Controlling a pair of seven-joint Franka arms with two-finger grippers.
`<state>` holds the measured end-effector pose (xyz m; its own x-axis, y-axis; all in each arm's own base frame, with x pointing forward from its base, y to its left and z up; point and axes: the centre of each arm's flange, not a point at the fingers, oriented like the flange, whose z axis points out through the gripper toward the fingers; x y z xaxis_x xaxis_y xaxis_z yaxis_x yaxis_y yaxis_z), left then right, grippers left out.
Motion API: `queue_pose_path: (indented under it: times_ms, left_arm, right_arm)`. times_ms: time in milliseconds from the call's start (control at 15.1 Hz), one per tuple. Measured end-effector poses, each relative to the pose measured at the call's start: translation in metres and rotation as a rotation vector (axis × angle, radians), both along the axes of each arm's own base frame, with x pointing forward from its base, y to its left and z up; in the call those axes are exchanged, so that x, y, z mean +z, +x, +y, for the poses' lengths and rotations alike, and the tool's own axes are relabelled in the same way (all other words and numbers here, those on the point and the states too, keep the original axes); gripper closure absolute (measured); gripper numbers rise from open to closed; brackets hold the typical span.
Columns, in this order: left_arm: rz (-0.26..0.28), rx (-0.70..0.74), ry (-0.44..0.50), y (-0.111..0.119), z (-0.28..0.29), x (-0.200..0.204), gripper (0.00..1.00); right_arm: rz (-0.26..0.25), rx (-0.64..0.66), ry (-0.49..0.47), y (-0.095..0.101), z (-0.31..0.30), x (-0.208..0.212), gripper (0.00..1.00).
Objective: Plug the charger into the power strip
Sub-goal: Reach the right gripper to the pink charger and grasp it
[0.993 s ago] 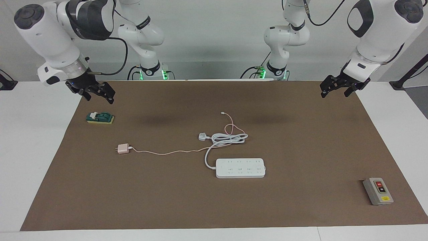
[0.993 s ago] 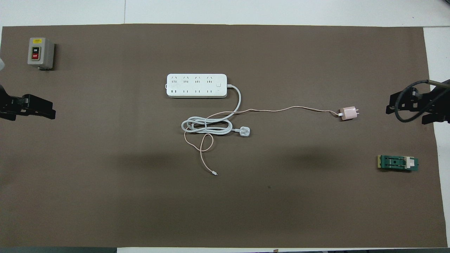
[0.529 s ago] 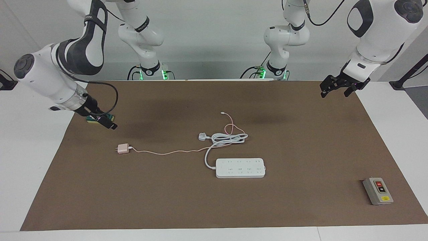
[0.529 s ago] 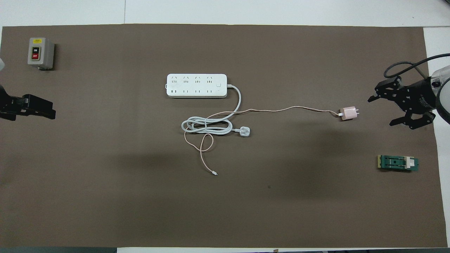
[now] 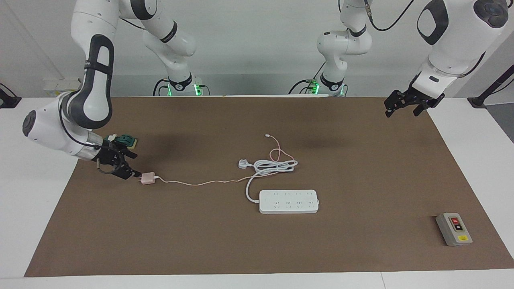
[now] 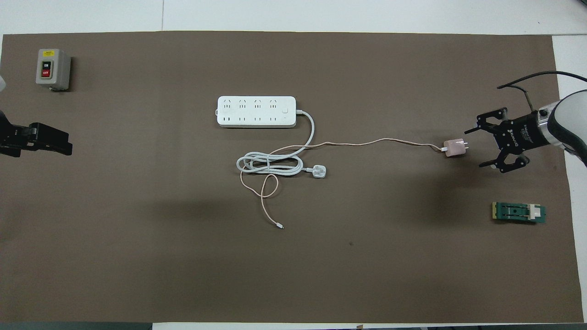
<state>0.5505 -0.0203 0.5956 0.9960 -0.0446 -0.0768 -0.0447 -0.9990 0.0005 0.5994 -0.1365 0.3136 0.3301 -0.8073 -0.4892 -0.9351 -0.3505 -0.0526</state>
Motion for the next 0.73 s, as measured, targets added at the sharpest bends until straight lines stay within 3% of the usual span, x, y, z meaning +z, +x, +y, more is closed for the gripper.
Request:
queue_pose_path:
  times_ms: [331,728]
  left_arm:
    - [0.000,0.000,0.000,0.000,0.000,0.000,0.00]
    - [0.000,0.000,0.000,0.000,0.000,0.000,0.00]
  right_arm:
    - [0.060,-0.064,0.007,0.004,-0.001,-0.033,0.03]
    - [0.043,-0.074,-0.005,0.010,-0.002,-0.040,0.03]
